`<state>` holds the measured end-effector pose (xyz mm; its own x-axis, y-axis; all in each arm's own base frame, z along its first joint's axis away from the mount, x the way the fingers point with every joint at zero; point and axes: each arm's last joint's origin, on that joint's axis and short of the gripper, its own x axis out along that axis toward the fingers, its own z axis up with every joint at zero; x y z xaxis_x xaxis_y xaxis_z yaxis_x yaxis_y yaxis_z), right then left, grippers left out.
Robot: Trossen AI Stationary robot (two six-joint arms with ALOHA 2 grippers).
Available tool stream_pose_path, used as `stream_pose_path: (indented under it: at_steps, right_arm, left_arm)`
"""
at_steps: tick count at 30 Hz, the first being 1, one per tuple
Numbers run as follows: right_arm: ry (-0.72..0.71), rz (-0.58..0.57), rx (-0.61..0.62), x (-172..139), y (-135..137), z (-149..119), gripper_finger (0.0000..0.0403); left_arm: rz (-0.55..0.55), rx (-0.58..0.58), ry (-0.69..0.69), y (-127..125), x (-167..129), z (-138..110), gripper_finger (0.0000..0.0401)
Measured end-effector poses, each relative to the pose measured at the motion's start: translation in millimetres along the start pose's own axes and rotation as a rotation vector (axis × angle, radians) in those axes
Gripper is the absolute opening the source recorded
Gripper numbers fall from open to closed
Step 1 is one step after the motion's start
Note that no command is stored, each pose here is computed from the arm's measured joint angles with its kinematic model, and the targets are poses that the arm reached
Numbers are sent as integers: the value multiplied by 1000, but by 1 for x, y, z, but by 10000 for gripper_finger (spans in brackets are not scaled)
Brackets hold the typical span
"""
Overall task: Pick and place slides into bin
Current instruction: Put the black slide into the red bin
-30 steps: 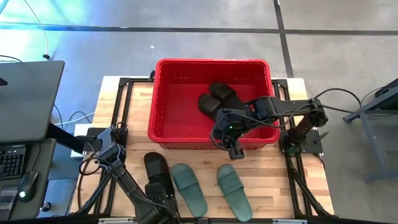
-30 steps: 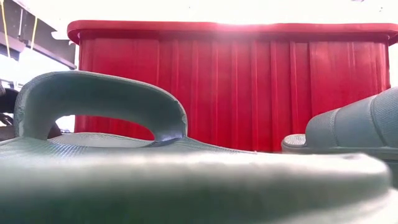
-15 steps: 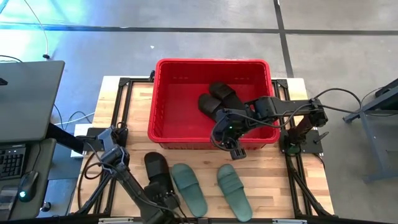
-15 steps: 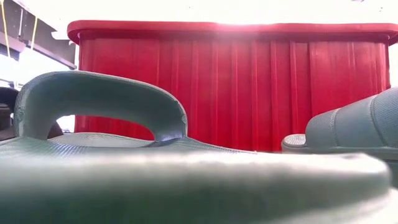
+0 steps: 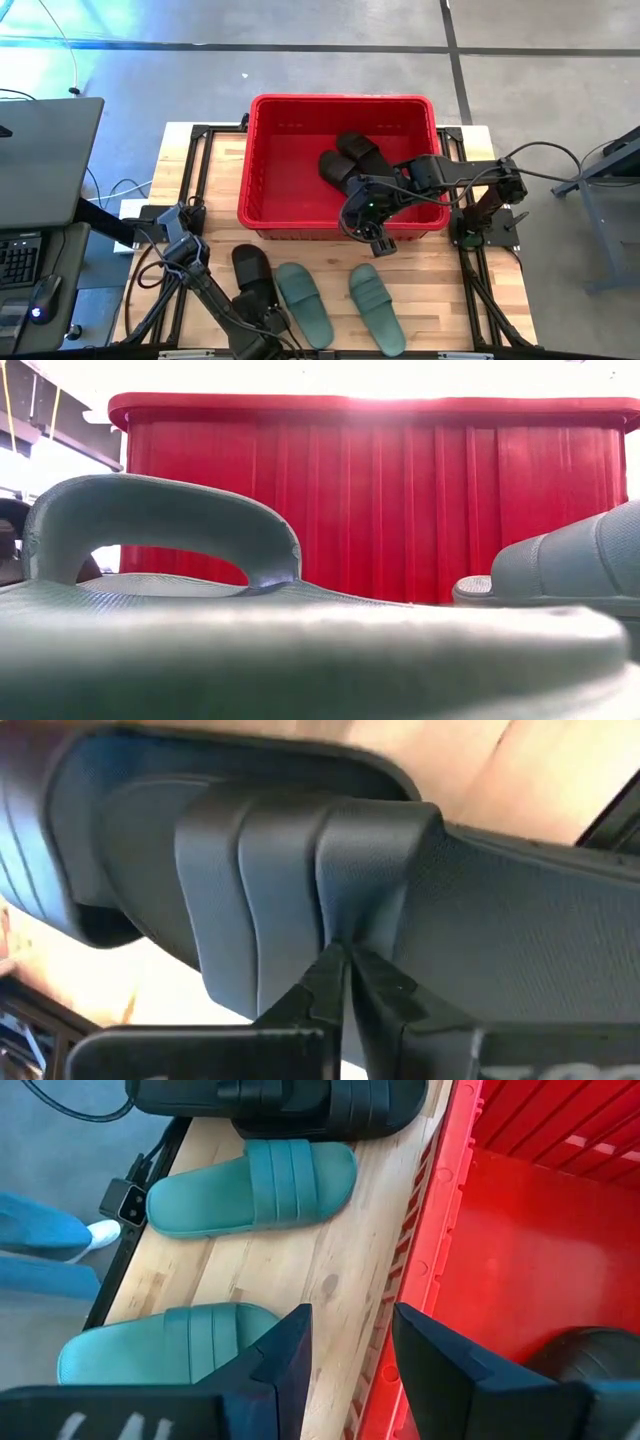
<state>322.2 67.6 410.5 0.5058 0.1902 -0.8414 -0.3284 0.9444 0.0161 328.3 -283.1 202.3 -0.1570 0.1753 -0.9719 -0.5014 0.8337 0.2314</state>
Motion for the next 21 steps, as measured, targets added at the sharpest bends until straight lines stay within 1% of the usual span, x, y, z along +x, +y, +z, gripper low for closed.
stream_pose_path:
  at_steps: [2,5,7,11,14,17,21]
  right_arm:
    - [-1,0,1,0,0,0,129]
    - [-2,0,14,0,0,0,129]
    - [-3,0,19,0,0,0,129]
    - [-7,-1,19,0,0,1,129]
    - [-6,-1,19,0,0,1,129]
    - [-6,-1,30,0,0,1,129]
    - [-5,0,48,0,0,1,129]
  left_arm:
    - [-24,9,21,-1,-4,0,2]
    - [-72,29,15,-3,-14,-1,11]
    - [-102,55,-18,-4,-22,0,17]
    - [-132,145,-125,-3,-38,4,30]
    - [-144,191,-137,-2,-43,8,48]
    - [-156,203,-106,-2,-43,7,73]
    - [-197,201,-19,-3,-43,3,115]
